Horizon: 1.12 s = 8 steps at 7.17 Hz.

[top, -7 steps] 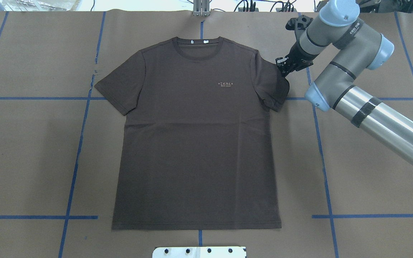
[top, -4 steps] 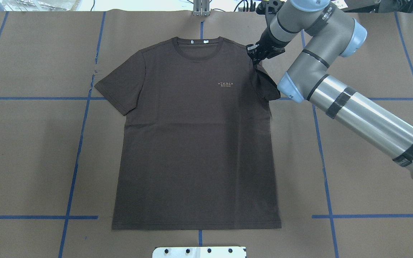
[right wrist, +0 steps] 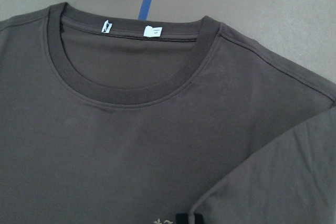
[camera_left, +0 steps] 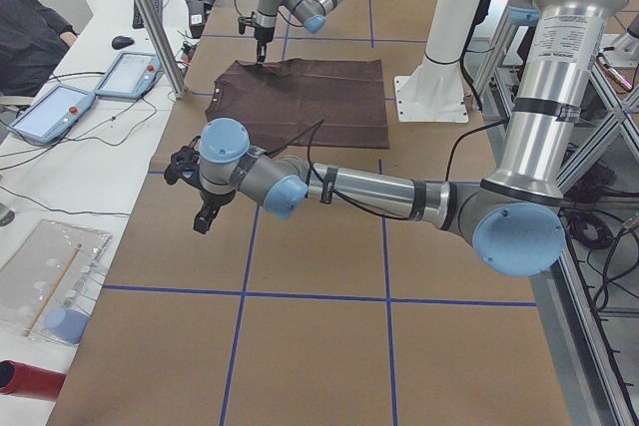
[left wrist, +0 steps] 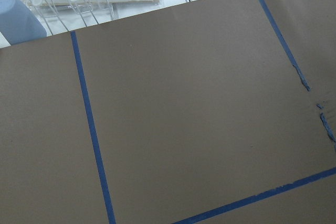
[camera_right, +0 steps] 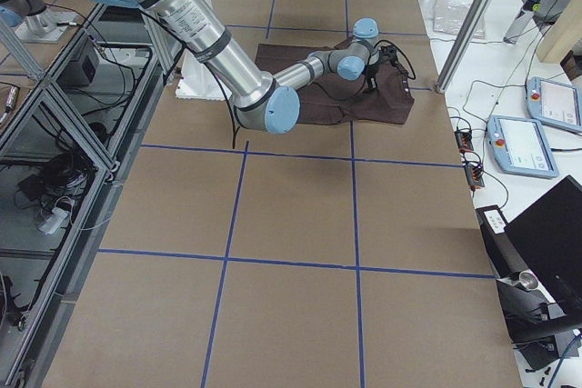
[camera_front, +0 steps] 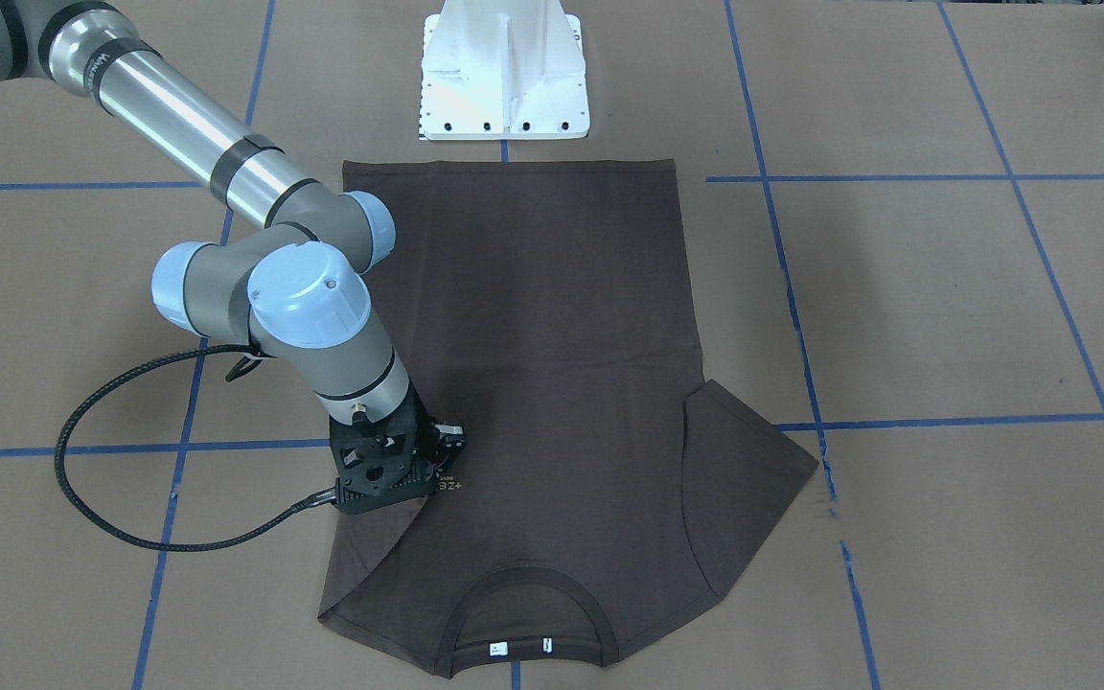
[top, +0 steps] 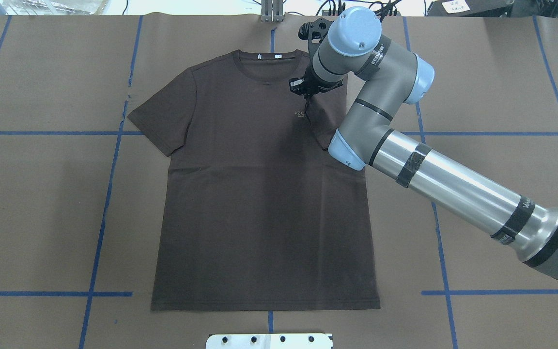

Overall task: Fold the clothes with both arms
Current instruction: 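Fold the sleeve inward over the shirt body with the right gripper, then move the left gripper toward the sleeve nearest it while the right gripper holds still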

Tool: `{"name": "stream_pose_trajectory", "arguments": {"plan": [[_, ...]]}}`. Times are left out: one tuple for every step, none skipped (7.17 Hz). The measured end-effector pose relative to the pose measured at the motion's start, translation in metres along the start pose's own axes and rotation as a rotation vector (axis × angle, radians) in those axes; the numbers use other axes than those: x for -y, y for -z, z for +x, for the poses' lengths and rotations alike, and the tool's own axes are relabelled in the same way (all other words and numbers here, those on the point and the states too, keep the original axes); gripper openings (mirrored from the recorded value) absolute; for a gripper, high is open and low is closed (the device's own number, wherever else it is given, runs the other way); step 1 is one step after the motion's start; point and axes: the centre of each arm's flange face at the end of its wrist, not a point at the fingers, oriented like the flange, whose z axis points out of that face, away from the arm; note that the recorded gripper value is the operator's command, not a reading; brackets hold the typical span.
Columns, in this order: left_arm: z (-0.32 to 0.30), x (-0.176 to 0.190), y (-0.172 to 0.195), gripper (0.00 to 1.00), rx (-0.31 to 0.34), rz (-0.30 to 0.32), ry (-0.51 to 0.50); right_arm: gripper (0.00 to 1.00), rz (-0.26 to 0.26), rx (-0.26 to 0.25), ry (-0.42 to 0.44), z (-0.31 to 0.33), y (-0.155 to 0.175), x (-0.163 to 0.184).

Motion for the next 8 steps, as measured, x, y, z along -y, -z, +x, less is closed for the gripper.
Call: {"name": "stream_pose_trajectory", "arguments": {"plan": [[0.004, 0.005, 0.000, 1.00, -0.001, 0.007, 0.006, 1.00, 0.009, 0.004, -0.003, -0.003, -0.003, -0.004], [0.017, 0.019, -0.005, 1.00, -0.010, 0.012, 0.026, 1.00, 0.005, 0.016, -0.022, -0.004, -0.001, -0.004], [0.047, 0.040, -0.019, 1.00, -0.021, 0.013, 0.068, 1.00, -0.033, 0.031, -0.050, 0.000, 0.006, 0.000], [0.087, 0.056, -0.041, 1.00, -0.028, 0.019, 0.134, 1.00, -0.098, 0.026, -0.094, 0.011, 0.021, 0.006], [0.134, 0.061, -0.071, 1.00, -0.038, 0.039, 0.221, 1.00, -0.158, -0.002, -0.144, 0.027, 0.040, 0.011], [0.192, 0.058, -0.109, 1.00, -0.044, 0.078, 0.323, 1.00, -0.198, -0.031, -0.184, 0.052, 0.062, 0.010], [0.243, 0.052, -0.144, 1.00, -0.035, 0.116, 0.406, 1.00, -0.215, -0.041, -0.204, 0.079, 0.078, 0.006], [0.281, 0.040, -0.174, 0.99, -0.015, 0.147, 0.467, 1.00, -0.226, -0.041, -0.212, 0.096, 0.086, 0.004]]}}
